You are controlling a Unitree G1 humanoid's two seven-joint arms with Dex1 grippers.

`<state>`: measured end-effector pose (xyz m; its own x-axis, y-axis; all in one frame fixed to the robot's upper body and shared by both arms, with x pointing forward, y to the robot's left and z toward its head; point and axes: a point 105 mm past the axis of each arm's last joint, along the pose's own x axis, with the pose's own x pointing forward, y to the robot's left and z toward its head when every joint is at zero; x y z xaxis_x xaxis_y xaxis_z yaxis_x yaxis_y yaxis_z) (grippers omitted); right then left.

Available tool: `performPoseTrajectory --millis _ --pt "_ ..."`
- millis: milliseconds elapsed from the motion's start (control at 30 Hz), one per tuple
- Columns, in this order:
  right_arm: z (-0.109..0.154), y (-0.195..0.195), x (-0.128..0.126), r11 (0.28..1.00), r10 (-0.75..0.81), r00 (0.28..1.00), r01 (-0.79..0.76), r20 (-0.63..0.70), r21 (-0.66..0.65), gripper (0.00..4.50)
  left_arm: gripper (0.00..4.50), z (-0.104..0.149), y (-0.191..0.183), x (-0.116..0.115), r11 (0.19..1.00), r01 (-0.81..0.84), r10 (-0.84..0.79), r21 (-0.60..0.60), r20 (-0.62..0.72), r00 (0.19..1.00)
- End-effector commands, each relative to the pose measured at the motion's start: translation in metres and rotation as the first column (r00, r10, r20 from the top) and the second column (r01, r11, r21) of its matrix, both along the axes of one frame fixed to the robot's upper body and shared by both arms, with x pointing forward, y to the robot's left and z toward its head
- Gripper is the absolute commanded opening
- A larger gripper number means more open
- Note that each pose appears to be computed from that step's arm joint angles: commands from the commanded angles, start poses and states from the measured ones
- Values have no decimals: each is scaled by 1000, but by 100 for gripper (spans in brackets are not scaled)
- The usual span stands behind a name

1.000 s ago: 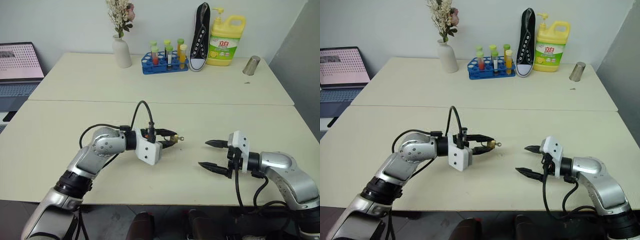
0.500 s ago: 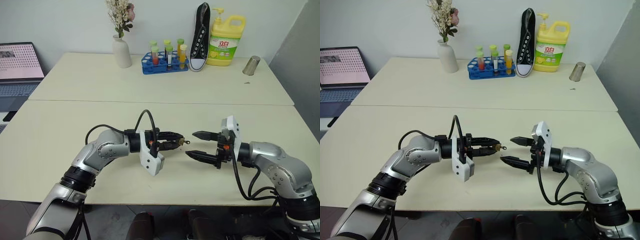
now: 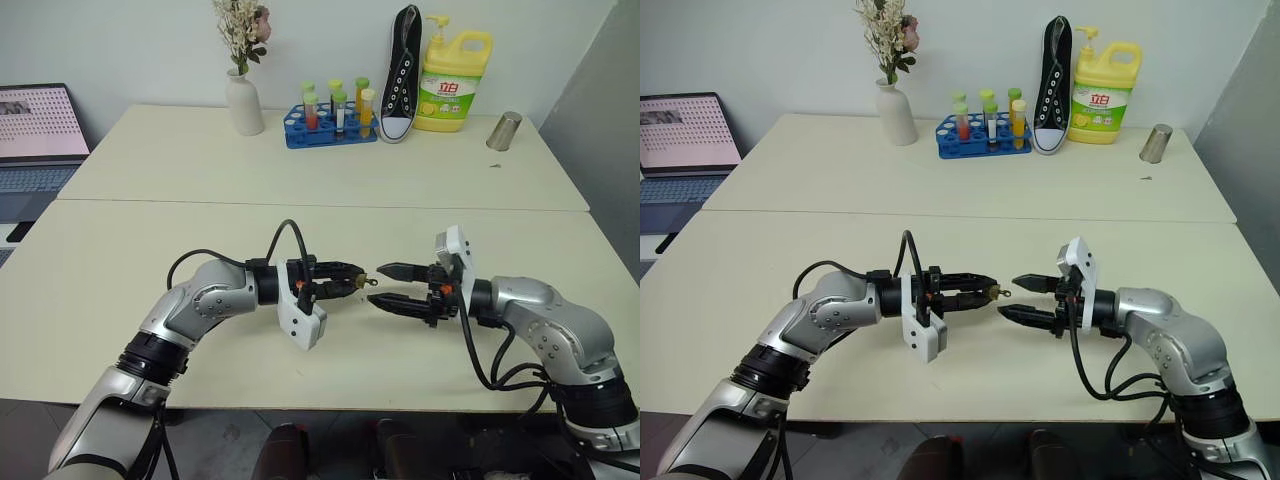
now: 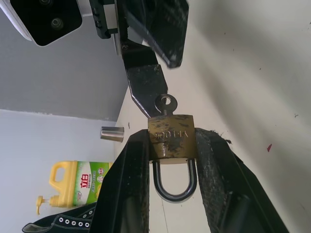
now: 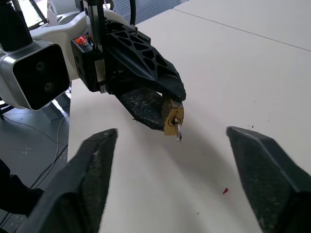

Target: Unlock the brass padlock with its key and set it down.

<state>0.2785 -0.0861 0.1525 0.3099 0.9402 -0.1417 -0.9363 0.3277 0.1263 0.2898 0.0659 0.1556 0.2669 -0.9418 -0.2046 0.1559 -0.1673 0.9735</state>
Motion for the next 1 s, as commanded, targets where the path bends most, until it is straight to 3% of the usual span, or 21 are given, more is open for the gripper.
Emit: performPoseTrajectory --millis 33,233,600,1000 --pt "8 5 -4 999 44 999 -45 19 19 217 96 11 -2 -4 999 24 -22 -23 47 999" --pt "7 7 -6 998 64 998 -64 13 8 11 96 9 -2 -6 999 24 -23 -23 49 999" --pt "8 9 -7 996 85 996 -84 -27 8 0 96 9 -5 -6 999 21 -20 -28 59 998" --pt "2 3 3 996 72 950 -83 -305 -20 0 96 1 -5 -11 998 63 -63 10 98 993"
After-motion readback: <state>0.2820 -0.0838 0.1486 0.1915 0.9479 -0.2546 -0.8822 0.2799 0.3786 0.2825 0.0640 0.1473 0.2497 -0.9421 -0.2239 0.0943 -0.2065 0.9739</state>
